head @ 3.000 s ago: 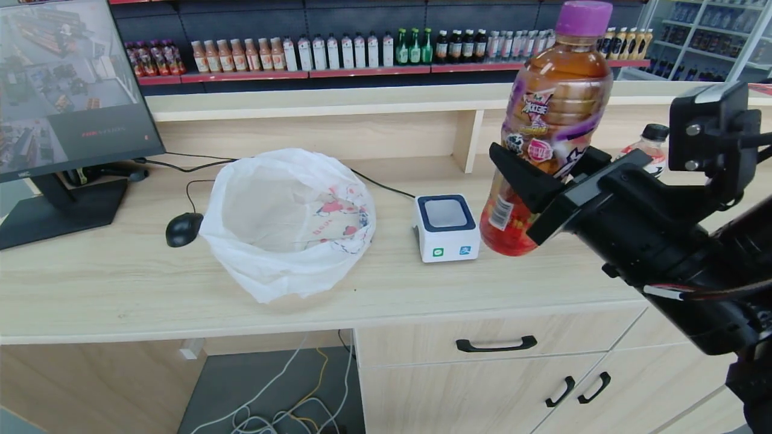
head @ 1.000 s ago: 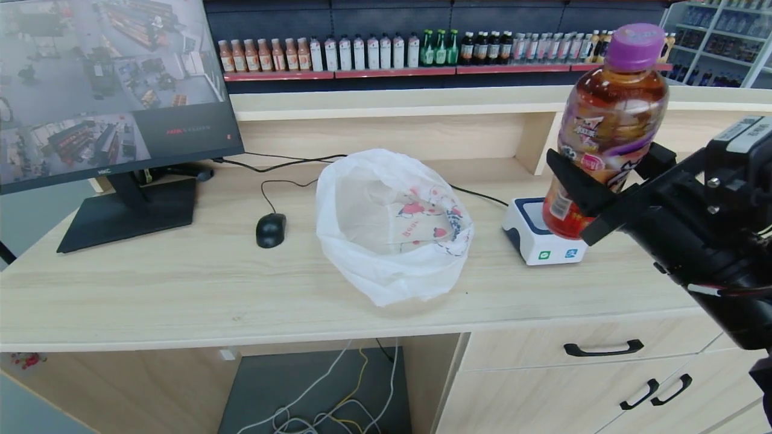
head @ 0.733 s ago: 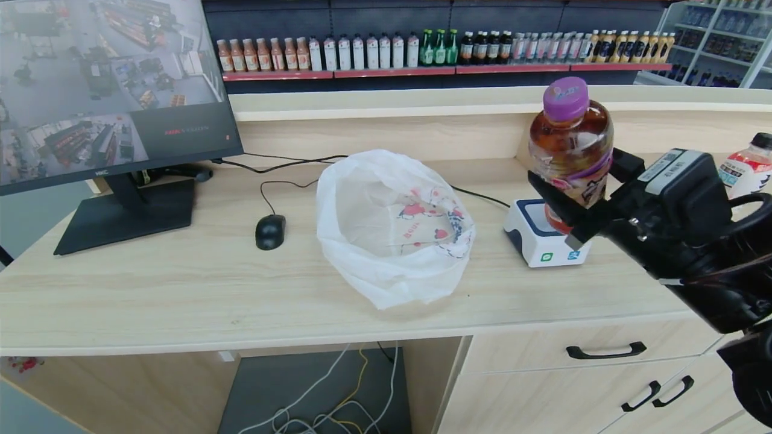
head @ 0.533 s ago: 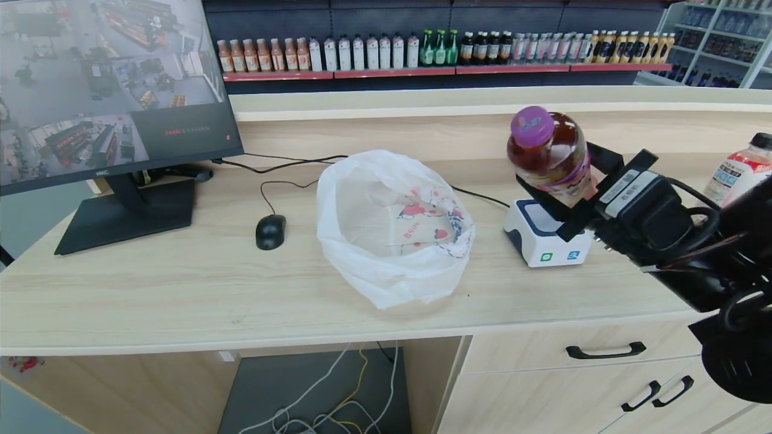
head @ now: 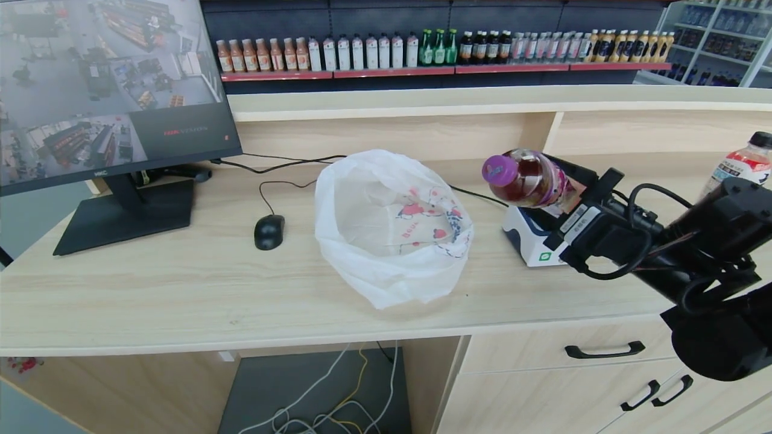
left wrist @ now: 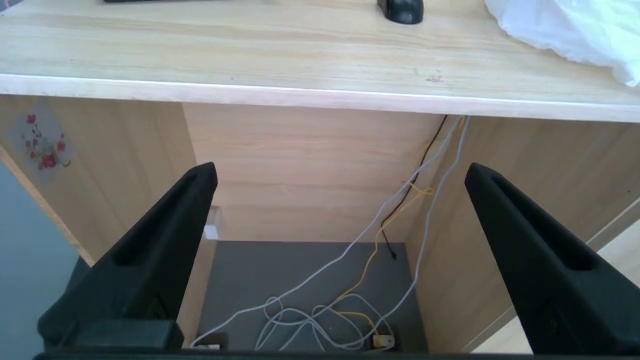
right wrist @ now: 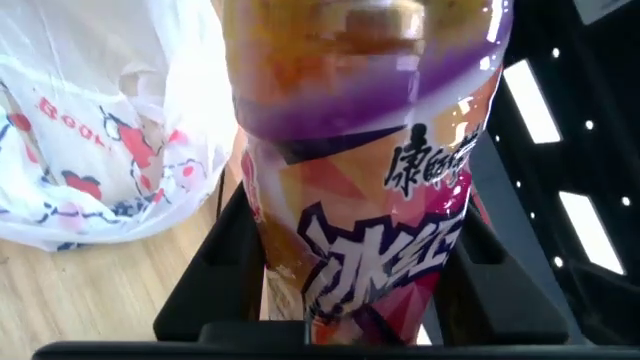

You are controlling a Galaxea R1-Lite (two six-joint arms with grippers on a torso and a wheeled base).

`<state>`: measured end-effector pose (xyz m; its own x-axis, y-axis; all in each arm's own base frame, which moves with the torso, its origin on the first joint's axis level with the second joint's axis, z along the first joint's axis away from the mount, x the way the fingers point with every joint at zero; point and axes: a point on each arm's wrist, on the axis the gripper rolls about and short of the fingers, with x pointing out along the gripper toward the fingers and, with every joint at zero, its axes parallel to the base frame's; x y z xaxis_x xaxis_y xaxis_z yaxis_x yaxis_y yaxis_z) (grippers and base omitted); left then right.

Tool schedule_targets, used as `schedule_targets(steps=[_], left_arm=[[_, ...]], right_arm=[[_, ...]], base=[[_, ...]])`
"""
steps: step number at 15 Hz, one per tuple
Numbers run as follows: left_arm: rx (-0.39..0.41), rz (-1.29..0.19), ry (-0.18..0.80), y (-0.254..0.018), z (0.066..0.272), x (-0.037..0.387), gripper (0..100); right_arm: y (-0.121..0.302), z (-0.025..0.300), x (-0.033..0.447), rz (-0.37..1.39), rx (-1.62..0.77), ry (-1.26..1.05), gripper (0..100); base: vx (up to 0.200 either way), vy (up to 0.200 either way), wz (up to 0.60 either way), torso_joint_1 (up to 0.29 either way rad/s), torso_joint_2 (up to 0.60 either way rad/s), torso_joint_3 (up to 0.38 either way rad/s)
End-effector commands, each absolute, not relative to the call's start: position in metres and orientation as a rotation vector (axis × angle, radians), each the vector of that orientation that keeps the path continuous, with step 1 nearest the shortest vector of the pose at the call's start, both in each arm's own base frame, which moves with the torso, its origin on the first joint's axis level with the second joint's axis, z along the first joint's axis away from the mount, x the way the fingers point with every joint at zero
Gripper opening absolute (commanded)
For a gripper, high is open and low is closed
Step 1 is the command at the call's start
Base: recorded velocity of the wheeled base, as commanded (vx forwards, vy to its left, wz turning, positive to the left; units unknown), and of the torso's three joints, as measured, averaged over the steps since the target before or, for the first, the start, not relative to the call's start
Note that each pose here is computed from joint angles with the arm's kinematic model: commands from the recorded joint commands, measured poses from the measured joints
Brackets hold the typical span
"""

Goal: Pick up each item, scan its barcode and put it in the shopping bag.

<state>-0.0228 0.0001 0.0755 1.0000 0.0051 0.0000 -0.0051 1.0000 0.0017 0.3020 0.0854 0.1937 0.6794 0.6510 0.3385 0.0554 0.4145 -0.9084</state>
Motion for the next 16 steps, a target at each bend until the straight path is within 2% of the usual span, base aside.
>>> schedule_targets(steps=[1,5,16], left_arm=[[0.002,0.006,0.0,0.0,0.075,-0.023,100],[0.002,0.006,0.0,0.0,0.075,-0.023,100],[0.002,0.006,0.0,0.0,0.075,-0.023,100]], right_arm=[[0.082,0.183,0.324,0.471,-1.121,-0.78,0],[0.058,0.175,0.337,0.464,-1.223,-0.79,0],[0.052,0.159,0.345,0.472,-1.366,-0.825,0]], base=[[0.0,0.0,0.0,0.0,0.0,0.0],[0.0,0.0,0.0,0.0,0.0,0.0],[0.0,0.0,0.0,0.0,0.0,0.0]])
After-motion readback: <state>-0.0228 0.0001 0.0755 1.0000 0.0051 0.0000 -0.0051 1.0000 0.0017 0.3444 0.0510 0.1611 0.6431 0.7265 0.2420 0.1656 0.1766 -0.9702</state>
